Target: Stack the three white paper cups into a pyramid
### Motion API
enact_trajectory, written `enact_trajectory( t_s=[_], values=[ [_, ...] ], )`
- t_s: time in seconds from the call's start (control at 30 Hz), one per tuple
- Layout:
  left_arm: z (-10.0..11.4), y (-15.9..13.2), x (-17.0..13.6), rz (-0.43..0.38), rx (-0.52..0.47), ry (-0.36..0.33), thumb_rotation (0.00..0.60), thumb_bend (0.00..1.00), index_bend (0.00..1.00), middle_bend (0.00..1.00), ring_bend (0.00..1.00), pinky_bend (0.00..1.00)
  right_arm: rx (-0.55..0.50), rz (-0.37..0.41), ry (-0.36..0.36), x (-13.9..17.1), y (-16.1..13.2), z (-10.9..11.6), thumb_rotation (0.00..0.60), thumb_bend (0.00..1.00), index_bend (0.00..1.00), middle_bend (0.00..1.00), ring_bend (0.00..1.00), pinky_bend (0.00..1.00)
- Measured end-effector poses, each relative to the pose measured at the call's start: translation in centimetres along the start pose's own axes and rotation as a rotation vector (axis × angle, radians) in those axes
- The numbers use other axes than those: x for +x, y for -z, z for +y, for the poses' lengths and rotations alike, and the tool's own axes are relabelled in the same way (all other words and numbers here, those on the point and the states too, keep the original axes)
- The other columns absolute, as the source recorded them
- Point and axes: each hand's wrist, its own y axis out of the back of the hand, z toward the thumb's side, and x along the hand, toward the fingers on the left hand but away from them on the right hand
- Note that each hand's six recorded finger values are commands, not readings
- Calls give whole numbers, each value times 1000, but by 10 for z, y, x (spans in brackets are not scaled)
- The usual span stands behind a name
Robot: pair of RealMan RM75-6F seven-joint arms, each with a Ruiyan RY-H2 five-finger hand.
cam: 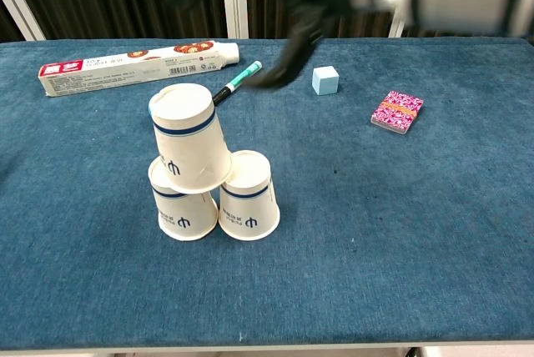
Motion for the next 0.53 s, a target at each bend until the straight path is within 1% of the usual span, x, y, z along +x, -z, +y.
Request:
enact_trajectory(
  t_s=[0.07, 0.13, 0.17, 0.23, 0.27, 0.33, 0.37, 0.43, 0.47, 0.53],
  values=[
    [4, 5, 0, 5, 12, -16, 600, 120, 167, 170, 111, 33, 23, -70, 54, 18, 20, 7, 600, 481, 25, 137, 0, 42],
    [8, 9, 0, 10, 22, -33, 600, 120, 167, 170, 111, 33, 37, -142, 98, 40, 40, 11, 600, 461, 1, 107, 0, 38],
    [11, 12, -1, 14, 28, -44, 600, 120, 167, 170, 111, 33, 43, -193, 123, 57, 53, 12, 600, 454, 0, 93, 0, 35],
    [14, 16, -2, 18, 35, -60, 600, 120, 167, 170, 109, 33, 48, -271, 158, 86, 72, 11, 600, 446, 0, 61, 0, 24],
    [16, 18, -4, 20, 36, -70, 600, 120, 167, 170, 108, 33, 46, -336, 187, 112, 86, 8, 600, 445, 0, 51, 0, 21],
    [19, 21, -7, 22, 39, -85, 600, 120, 167, 170, 105, 33, 37, -401, 214, 140, 99, 5, 600, 444, 0, 40, 0, 15],
    [20, 23, -9, 22, 39, -95, 600, 120, 167, 170, 104, 33, 25, -453, 235, 163, 108, 1, 600, 444, 0, 36, 0, 9],
    [22, 25, -13, 20, 42, -108, 600, 120, 167, 170, 102, 33, 1, -528, 265, 198, 119, -6, 600, 444, 0, 34, 0, 2],
    [23, 26, -16, 18, 45, -117, 600, 120, 167, 170, 102, 34, -19, -573, 280, 220, 124, -11, 600, 444, 0, 34, 0, 0],
    [24, 28, -21, 18, 47, -129, 600, 120, 167, 170, 102, 34, -46, -628, 293, 250, 130, -20, 600, 444, 0, 34, 0, 0]
  ],
)
